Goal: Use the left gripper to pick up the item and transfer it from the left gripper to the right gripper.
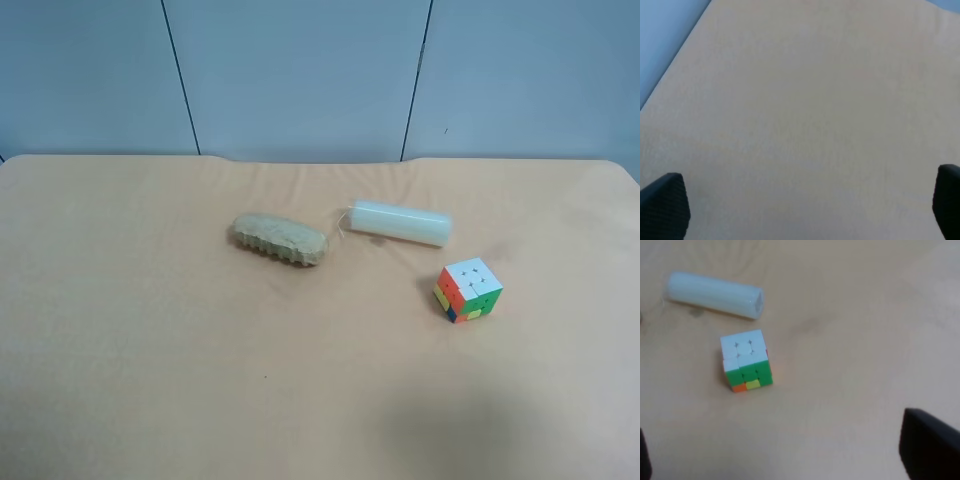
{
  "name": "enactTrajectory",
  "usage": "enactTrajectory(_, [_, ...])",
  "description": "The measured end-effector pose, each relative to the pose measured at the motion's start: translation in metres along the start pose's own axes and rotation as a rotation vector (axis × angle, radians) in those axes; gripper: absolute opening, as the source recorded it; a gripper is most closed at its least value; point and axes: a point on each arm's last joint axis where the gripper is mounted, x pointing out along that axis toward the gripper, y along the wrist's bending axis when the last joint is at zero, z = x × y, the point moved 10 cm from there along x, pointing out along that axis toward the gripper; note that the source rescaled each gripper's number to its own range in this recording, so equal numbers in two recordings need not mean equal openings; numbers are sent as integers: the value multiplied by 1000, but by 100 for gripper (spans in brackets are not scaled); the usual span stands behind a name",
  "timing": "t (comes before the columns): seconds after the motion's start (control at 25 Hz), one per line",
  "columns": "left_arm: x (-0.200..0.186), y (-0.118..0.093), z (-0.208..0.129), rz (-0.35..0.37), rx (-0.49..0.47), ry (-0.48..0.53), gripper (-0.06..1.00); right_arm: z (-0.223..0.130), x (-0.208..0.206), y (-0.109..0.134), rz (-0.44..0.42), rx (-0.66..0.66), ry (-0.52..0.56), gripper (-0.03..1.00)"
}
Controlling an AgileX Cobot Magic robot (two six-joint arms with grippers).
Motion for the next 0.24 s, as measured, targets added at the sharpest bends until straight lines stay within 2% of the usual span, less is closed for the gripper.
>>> enactTrajectory(0.24, [0,0,0,0,0,0,100,0,0,0,0,0,0,99])
